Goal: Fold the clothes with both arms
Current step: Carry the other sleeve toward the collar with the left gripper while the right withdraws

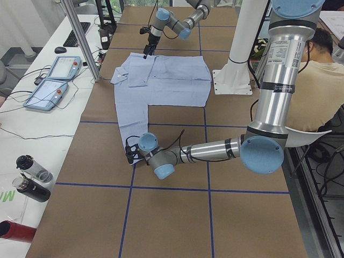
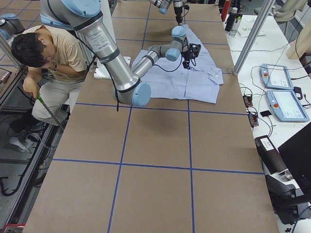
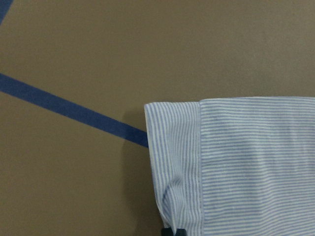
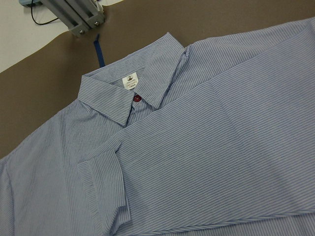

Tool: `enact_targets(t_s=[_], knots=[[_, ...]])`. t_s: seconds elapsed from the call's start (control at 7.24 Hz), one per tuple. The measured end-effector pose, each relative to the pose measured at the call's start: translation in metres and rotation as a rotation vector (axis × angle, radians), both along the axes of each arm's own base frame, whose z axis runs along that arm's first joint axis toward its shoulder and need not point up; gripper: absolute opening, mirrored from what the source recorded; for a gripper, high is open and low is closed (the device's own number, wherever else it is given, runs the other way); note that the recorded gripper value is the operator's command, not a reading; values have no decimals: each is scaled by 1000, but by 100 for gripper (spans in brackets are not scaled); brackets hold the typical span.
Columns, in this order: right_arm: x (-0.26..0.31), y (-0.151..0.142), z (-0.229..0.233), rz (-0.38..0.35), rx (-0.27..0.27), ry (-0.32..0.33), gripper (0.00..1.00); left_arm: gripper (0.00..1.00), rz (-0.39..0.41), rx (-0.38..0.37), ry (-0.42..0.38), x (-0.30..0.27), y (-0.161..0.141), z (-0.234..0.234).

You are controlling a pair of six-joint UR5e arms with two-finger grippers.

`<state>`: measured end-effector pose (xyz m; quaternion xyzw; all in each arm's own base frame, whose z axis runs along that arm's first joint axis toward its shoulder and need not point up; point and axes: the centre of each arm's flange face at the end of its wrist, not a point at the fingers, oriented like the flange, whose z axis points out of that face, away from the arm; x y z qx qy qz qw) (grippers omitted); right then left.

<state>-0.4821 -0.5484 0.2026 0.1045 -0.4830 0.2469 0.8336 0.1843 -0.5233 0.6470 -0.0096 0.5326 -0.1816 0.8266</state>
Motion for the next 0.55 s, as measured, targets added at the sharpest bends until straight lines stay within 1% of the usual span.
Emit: enact_targets(t_s=[0.14, 0.28, 0.41, 0.55], knots=[[13, -2, 0, 8, -4, -1, 100, 0, 14, 3, 57, 3, -1, -34], [33, -4, 6, 17, -8, 2, 100, 0, 5, 4, 112, 9, -10, -76], [59, -7, 18, 24, -3, 15, 100, 0, -5, 28, 160, 19, -29, -123], [85, -9, 32, 23, 11, 44, 100, 0, -6, 68, 195, 33, -53, -175]])
